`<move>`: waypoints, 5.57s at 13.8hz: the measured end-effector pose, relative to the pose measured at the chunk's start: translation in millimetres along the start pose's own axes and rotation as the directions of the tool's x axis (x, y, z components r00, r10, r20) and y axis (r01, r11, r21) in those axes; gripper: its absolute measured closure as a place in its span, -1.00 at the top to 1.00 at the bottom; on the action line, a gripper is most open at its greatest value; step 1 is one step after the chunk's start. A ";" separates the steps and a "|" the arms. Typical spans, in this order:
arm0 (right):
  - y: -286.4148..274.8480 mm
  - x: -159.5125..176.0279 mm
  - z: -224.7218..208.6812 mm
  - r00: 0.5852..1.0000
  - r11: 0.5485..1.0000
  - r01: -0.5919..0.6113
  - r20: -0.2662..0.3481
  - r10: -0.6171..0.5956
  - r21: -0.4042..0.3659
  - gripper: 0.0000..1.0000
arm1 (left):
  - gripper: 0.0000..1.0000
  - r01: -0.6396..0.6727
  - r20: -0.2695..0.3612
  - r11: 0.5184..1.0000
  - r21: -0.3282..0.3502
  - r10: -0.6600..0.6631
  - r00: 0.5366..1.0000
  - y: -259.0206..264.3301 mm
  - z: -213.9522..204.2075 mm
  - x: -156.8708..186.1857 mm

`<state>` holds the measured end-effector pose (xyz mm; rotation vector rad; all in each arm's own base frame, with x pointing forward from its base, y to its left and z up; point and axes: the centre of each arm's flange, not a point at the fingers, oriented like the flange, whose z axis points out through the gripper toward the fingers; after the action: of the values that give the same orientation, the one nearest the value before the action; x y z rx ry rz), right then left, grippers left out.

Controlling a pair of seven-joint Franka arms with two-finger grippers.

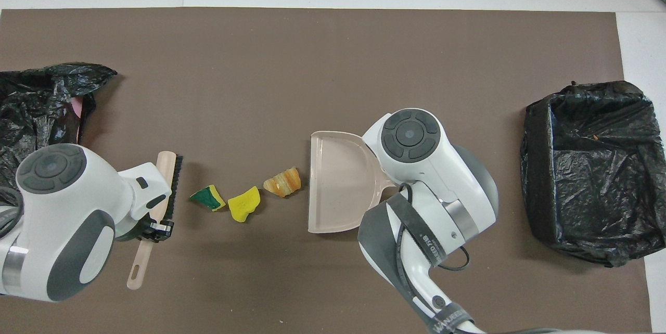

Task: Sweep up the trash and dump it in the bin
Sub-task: 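Lower the dustpan with the right gripper while the left gripper sweeps, then sweep the sponges and corks into the dustpan with the left gripper, then carry the dustpan to the black bag with the right gripper, then tip the dustpan into the black bag with the right gripper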

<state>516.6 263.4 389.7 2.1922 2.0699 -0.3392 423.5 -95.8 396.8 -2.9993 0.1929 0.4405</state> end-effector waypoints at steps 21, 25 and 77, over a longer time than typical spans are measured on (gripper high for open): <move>-17.8 22.6 23.7 0.999 0.999 -0.035 0.005 0.036 -0.021 -0.37 | -0.48 0.195 -0.130 0.940 -0.278 -0.238 0.962 247.1 36.5 -15.6; -17.9 22.6 23.9 0.999 0.999 -0.036 0.006 0.036 -0.021 -0.37 | -0.48 0.105 -0.169 0.954 -0.282 -0.157 0.973 294.2 28.2 -25.6; -14.7 -489.1 -27.7 0.816 0.978 0.203 0.559 -0.146 -0.042 -0.37 | 1.00 0.174 -0.261 0.963 -0.206 -0.225 0.939 125.0 -66.0 75.7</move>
<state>481.5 -204.3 532.2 1.5850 1.8952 -0.7681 496.3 -235.5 427.0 -3.2032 -0.1407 0.0068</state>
